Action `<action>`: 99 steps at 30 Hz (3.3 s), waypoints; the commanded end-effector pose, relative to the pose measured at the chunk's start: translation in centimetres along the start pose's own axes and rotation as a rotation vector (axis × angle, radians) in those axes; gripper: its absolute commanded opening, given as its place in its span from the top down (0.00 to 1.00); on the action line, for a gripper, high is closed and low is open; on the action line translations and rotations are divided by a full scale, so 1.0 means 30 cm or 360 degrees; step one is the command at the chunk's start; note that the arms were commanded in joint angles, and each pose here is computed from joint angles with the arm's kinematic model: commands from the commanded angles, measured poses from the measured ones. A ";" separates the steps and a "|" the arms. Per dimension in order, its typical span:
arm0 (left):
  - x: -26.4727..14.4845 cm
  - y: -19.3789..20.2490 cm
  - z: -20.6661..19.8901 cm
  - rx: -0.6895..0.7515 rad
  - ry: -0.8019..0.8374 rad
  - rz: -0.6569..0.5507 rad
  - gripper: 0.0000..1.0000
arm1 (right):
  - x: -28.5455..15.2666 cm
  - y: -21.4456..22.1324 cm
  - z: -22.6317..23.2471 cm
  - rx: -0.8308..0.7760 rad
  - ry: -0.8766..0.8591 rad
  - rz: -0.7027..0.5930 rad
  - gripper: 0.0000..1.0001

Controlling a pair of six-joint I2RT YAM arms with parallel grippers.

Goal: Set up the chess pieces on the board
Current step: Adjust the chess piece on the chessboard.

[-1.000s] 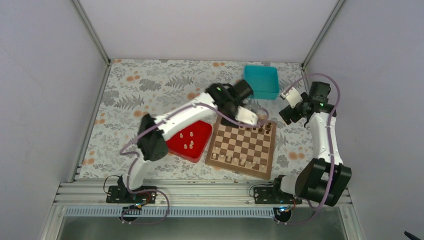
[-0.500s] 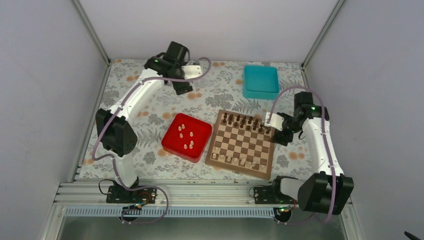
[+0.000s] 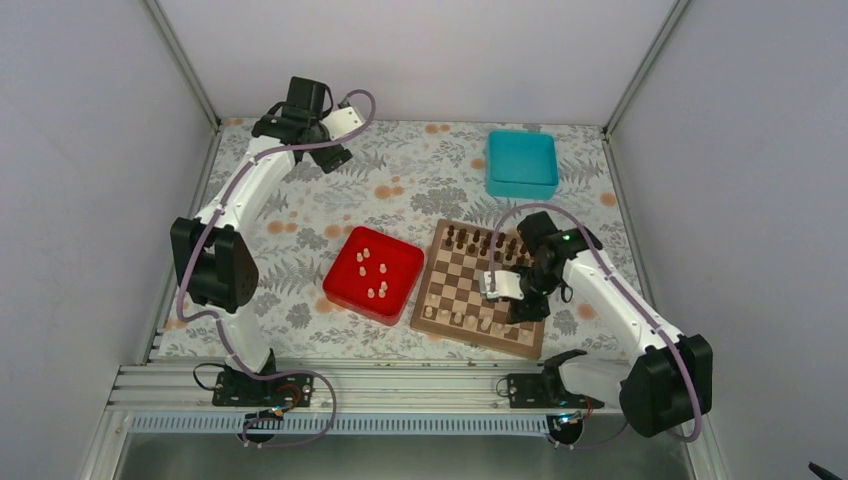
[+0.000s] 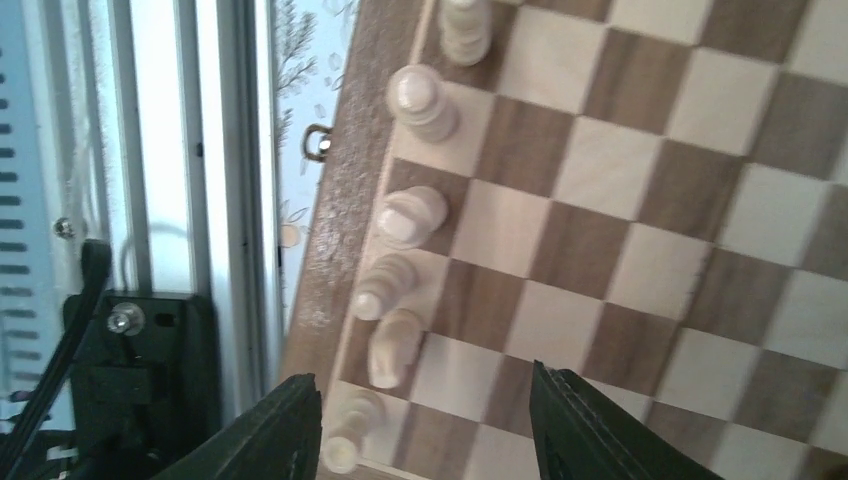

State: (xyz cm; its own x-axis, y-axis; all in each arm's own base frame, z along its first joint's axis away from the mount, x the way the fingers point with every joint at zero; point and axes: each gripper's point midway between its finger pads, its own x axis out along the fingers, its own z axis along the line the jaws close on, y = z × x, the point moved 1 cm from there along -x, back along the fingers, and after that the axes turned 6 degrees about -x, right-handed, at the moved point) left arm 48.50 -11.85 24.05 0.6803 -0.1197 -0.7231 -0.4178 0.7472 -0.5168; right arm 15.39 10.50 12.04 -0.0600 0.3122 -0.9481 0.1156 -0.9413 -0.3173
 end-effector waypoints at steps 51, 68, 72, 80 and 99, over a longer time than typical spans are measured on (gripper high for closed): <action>-0.018 0.002 0.044 -0.0108 -0.0052 -0.0069 0.00 | 0.186 0.039 0.022 0.0194 -0.0178 0.0216 0.96; -0.006 0.000 0.042 -0.0105 -0.0036 -0.0057 0.00 | 0.191 0.076 0.070 0.0231 -0.0230 0.0292 0.96; -0.003 0.001 0.043 -0.0103 -0.0038 -0.0054 0.00 | 0.190 0.084 0.078 0.0239 -0.0235 0.0311 0.96; -0.002 0.005 0.043 -0.0101 -0.0041 -0.0046 0.00 | 0.184 0.094 0.083 0.0243 -0.0219 0.0334 0.96; -0.025 -0.011 0.066 -0.0104 -0.0075 -0.0059 0.00 | 0.043 0.052 0.084 0.0327 -0.0038 0.0285 0.70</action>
State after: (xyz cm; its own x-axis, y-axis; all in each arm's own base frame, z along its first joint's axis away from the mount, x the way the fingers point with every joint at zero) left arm 49.16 -11.07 24.11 0.7020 -0.1169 -0.7025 -0.4320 0.7143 -0.5505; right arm 14.05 9.16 9.36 -0.0458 0.1370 -0.9895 -0.0546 -0.9894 -0.1345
